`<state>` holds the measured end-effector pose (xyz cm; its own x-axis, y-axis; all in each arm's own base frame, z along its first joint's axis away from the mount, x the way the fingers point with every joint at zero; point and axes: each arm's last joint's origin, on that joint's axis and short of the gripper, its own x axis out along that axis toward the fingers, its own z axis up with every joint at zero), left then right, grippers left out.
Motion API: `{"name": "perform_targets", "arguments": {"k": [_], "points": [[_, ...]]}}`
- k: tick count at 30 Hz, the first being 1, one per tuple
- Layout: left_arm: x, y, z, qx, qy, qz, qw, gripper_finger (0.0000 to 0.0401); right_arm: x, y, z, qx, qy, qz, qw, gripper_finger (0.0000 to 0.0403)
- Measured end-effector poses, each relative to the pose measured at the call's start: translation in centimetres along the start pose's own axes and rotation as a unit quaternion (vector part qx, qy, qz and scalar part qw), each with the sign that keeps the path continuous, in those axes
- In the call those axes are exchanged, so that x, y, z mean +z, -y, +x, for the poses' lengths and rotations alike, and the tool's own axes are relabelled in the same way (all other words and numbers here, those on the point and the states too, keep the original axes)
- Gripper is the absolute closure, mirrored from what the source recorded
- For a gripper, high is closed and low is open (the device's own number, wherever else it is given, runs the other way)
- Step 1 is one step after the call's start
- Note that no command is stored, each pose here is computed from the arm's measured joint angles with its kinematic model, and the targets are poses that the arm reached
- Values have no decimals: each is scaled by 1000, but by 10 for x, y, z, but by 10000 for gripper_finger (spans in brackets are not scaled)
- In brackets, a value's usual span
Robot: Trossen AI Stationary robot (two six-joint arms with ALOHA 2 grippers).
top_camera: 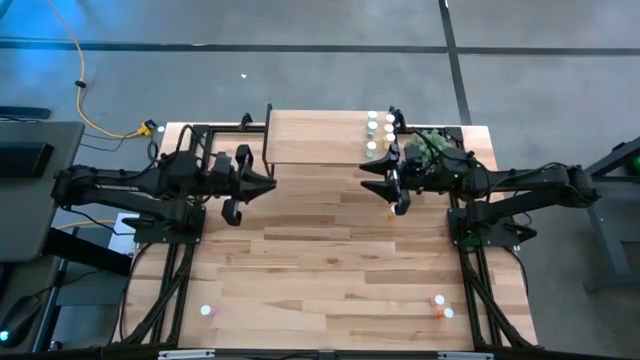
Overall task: Pick and place medicine bottles onto shelf by color
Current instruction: Put the top right orange pill bottle on the shelf
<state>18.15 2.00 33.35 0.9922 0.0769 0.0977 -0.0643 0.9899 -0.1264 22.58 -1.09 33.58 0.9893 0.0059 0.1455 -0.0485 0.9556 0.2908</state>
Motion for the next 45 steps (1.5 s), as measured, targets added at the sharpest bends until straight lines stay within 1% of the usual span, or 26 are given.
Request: {"name": "perform_targets", "arguments": {"k": [1,2,8,11,15,18,21,23,25,26,28,29,30,31,33,34,37,38,39,40,42,43,45], "points": [[-1,1,-2,-3,-3,-1,1000,386,0,0,0,0,-1,1,1000,169],[-5,2,-4,-5,-1,-6,1000,389,-1,0,0,-1,-3,1,1000,169],[-40,2,-23,-4,53,-51,997,398,-2,1,0,-3,-7,0,1000,169],[-55,1,-33,6,79,-58,995,400,-2,1,0,-3,-7,1,1000,169],[-71,-1,-44,25,78,-56,995,401,-2,1,0,-3,-8,4,1000,169],[-80,-3,-50,25,75,-42,996,401,-2,1,0,-3,-10,4,1000,169],[-88,-4,-55,23,67,-44,997,401,-2,1,0,-3,-10,6,1000,169],[-92,-4,-58,21,68,-55,996,401,-2,1,0,-4,-11,26,1000,169],[-93,-5,-61,20,74,-71,995,401,-4,2,0,-13,-20,63,998,169],[-92,-4,-62,19,77,-75,994,401,-6,3,0,-28,-39,81,996,169],[-91,-4,-63,18,83,-76,994,401,-8,2,-1,-76,-105,109,986,169],[-90,-4,-63,18,85,-76,993,401,-11,2,-2,-110,-155,111,976,169],[-90,-4,-64,18,86,-76,993,401,-13,1,-4,-145,-204,110,962,169],[-90,-4,-64,19,87,-77,993,401,-17,1,-7,-184,-258,105,943,169],[-90,-5,-64,25,89,-77,993,401,-26,1,-15,-269,-349,111,891,169],[-90,-5,-64,29,89,-77,993,401,-29,0,-18,-306,-377,124,866,169],[-90,-6,-64,39,91,-78,992,401,-43,3,-27,-403,-438,170,785,169],[-90,-6,-64,40,91,-75,992,401,-50,5,-29,-430,-448,184,762,169],[-90,-6,-64,40,91,-74,992,401,-58,7,-29,-451,-455,195,742,169],[-90,-6,-64,40,91,-74,992,401,-66,9,-31,-470,-460,202,726,169],[-90,-6,-64,40,91,-75,992,401,-82,15,-32,-500,-457,223,701,169],[-90,-6,-64,40,91,-75,992,401,-90,19,-32,-511,-452,235,692,169],[-90,-6,-64,40,91,-80,992,401,-103,25,-32,-518,-448,258,682,169]]}}
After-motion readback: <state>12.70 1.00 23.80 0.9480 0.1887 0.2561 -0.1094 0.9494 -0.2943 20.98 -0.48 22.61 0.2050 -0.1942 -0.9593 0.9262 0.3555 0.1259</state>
